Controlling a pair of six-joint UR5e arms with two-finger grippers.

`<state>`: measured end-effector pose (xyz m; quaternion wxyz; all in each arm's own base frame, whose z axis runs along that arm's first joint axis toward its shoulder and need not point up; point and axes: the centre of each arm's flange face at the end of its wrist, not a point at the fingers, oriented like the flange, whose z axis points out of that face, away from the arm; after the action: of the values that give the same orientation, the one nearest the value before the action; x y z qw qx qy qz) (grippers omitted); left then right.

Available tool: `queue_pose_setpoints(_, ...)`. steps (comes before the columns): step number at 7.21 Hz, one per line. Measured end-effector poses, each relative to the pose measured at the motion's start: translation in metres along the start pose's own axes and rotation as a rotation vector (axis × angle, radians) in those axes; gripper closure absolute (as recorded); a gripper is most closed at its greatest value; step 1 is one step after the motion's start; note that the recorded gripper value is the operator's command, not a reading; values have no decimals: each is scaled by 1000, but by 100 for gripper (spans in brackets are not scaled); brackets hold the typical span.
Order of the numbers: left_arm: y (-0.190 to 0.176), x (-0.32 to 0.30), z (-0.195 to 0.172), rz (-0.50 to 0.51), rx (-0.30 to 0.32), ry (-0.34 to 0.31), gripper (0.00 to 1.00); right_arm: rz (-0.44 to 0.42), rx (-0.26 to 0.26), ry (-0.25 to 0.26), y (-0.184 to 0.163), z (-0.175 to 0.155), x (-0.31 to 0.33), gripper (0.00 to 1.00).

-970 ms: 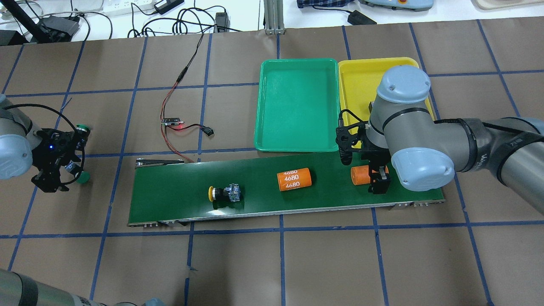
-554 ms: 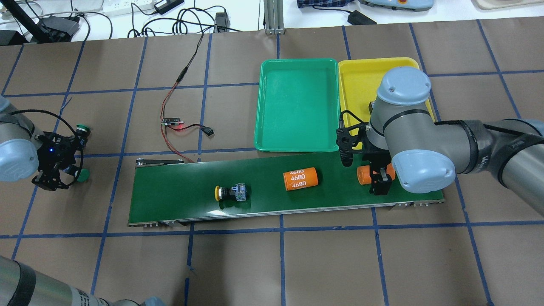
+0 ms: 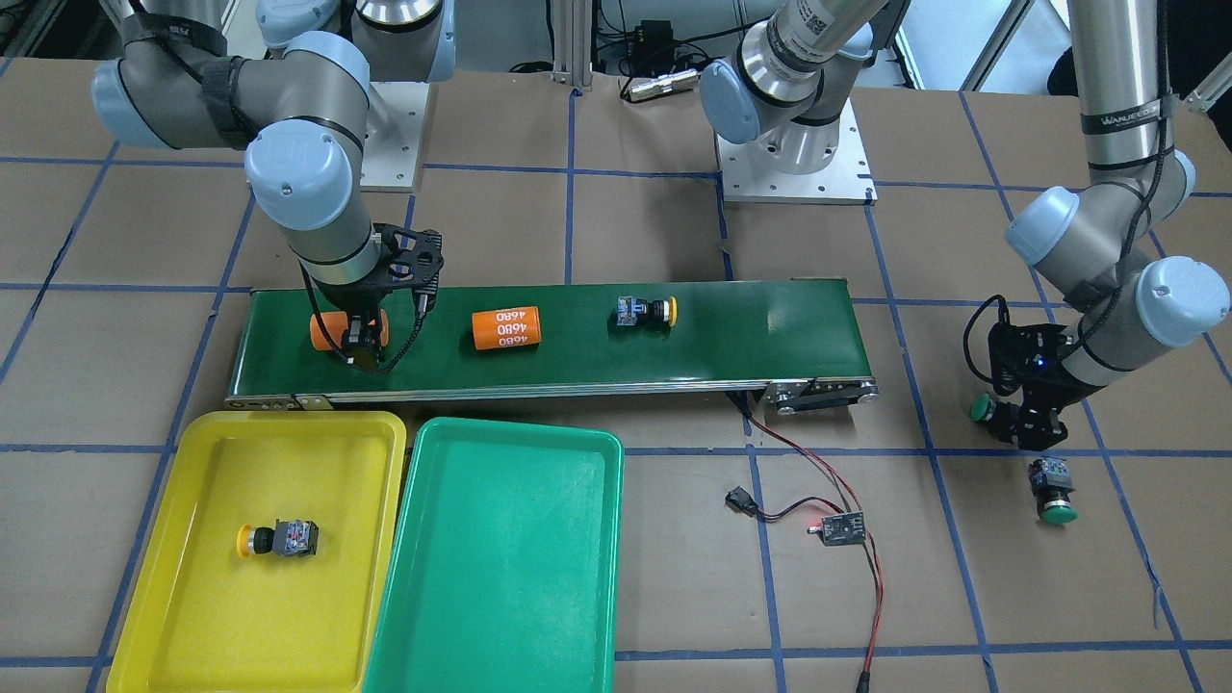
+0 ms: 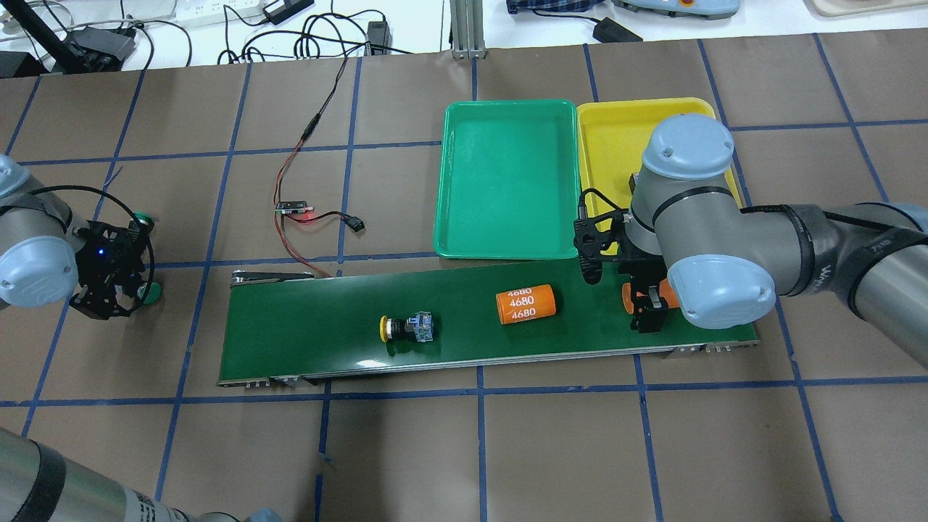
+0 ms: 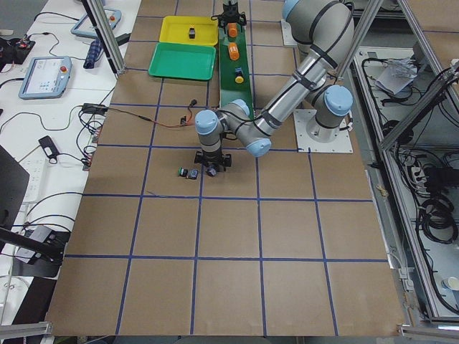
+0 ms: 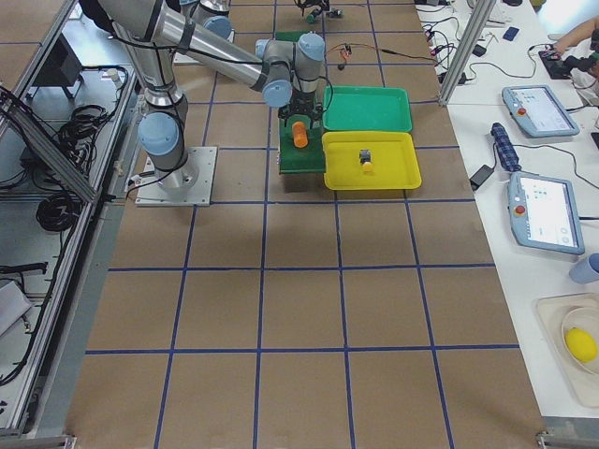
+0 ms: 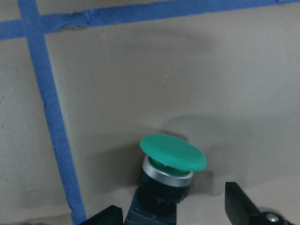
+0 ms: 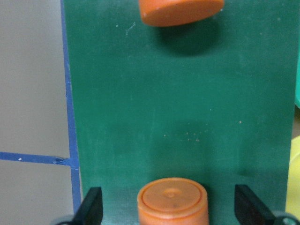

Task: Sort buttons by color to trays
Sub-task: 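Grasp the green push button with left gripper while right gripper grasps orange cylinder, then place the green button on the belt with the left gripper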

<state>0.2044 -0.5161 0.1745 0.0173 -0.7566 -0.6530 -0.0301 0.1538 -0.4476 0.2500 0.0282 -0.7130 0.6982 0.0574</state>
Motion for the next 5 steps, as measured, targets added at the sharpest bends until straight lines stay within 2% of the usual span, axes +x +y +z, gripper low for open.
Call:
queue_pose_setpoints(2,-5,-7,-3,14,20,-20,12,10,0,-3,0,1,1,0)
queue_pose_setpoints(3,-7,-8,-2,17,24,-22,41,17,1,-5,0,2,0,0)
queue_pose_setpoints(4,-9,-9,-3,21,25,-23,93,19,2,-5,0,1,1,0)
queue_pose_setpoints(5,-10,-11,-3,23,24,-25,100,21,-1,-2,0,0,1,0)
